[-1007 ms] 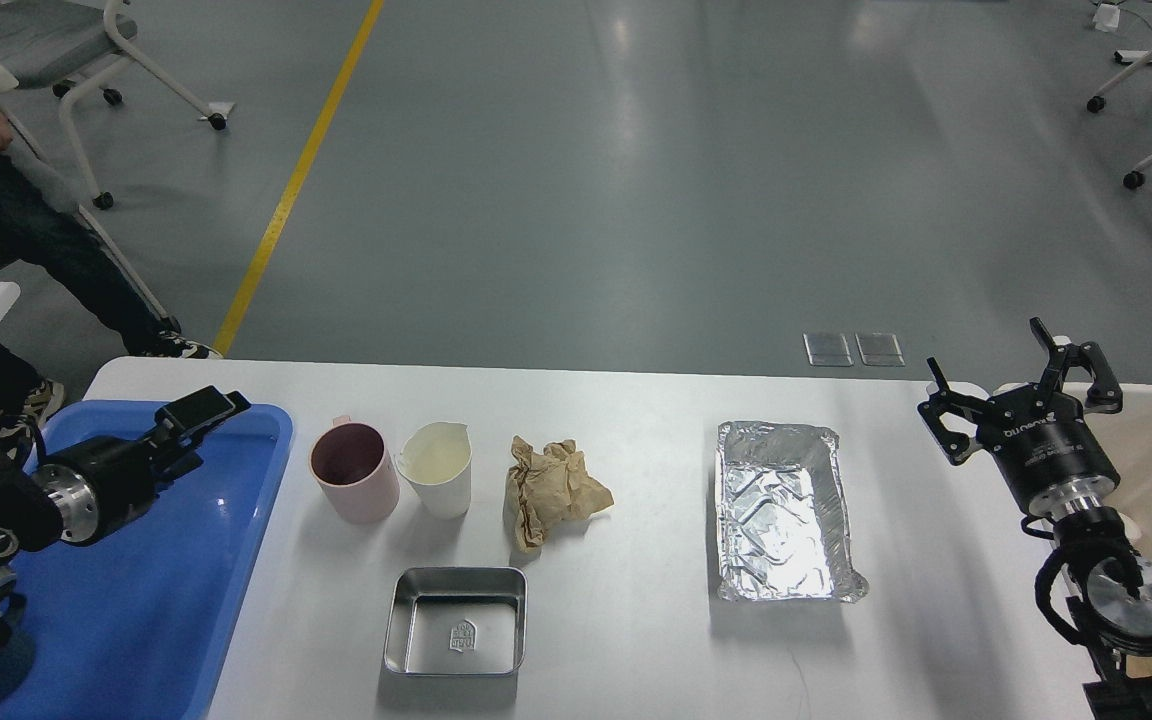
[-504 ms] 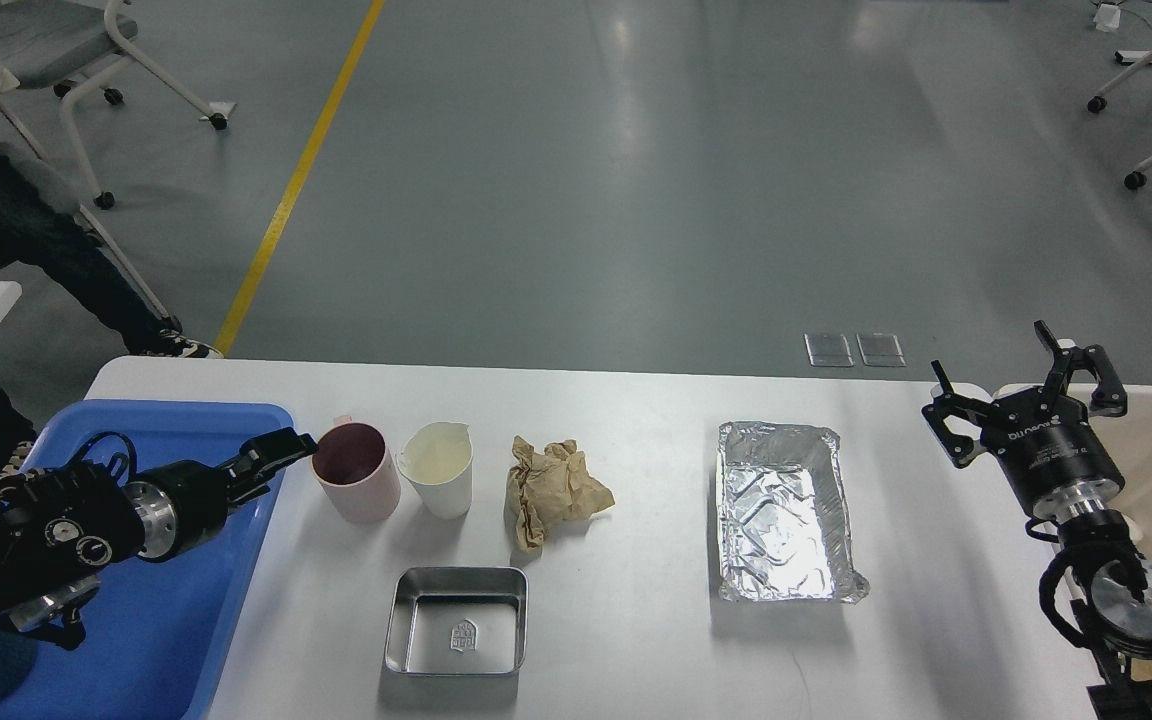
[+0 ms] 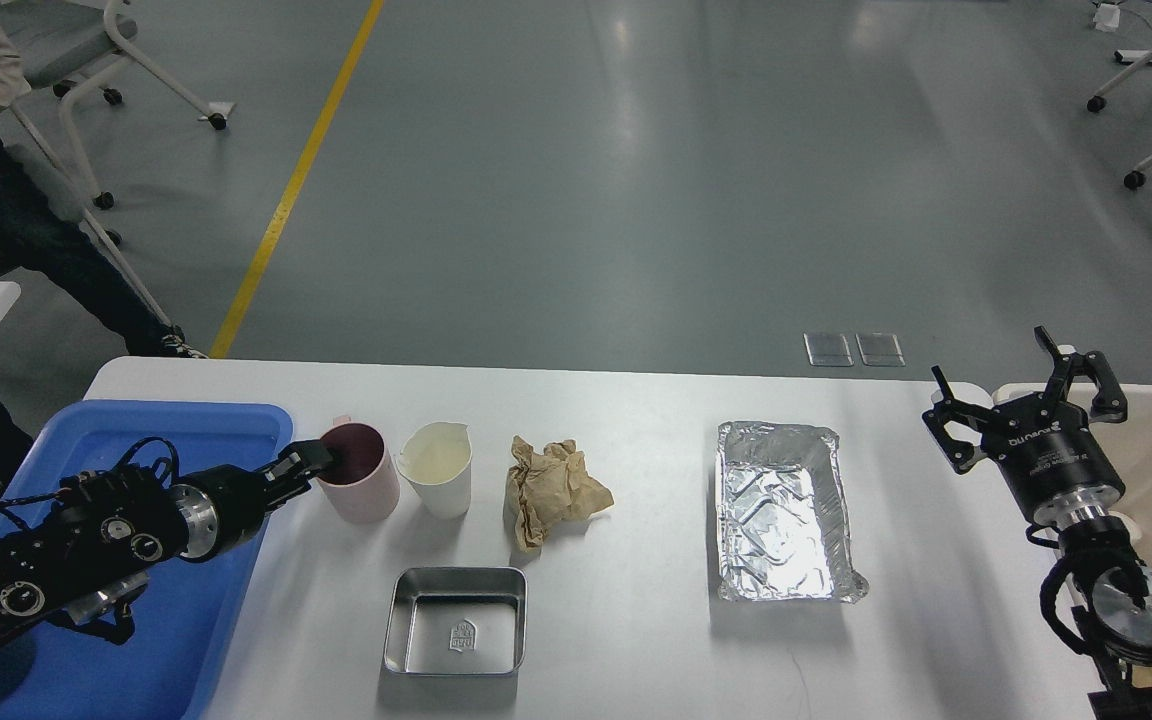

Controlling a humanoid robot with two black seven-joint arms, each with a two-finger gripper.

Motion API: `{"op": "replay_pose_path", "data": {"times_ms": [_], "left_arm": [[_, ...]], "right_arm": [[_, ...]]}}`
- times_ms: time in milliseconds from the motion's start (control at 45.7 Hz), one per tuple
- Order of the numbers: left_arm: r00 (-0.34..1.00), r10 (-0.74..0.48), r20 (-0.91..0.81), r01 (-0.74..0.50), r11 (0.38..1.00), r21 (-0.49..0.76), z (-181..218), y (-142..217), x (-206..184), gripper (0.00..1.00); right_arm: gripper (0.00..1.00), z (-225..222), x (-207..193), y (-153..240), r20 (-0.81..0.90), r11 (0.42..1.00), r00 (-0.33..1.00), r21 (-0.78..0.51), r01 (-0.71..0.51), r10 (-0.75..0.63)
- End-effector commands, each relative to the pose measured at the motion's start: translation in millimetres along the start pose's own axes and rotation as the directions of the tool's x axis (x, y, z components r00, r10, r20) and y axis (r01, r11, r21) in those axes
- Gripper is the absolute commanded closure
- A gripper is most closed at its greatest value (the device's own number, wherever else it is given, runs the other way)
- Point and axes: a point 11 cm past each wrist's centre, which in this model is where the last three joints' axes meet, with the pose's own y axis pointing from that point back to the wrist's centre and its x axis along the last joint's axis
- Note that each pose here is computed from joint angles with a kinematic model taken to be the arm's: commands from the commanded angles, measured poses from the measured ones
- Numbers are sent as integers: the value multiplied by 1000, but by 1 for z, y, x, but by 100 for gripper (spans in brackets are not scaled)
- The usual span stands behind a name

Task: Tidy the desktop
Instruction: 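Reach the left gripper to the pink mug and grasp it, then lift the pink mug with the left gripper and place it in the blue tray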

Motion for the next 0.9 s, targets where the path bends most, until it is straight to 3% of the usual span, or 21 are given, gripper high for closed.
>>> {"op": "replay_pose_path", "data": {"times_ms": [0,525,876], "left_arm": [[1000,-11,-2,11,1000,-3,1,-4,-4,73],[998,-56,28,56,998,-20,-12,0,-16,98],[1000,9,23,-9,1000,-4,-30,22,17,100]], "right_arm": [[0,-1,0,0,1,1000,1000,2,0,0],[0,1,2,1,3,1000,1000,0,-7,7],[0,5,3,2,12,1000,1000,-2,-10,10]]}}
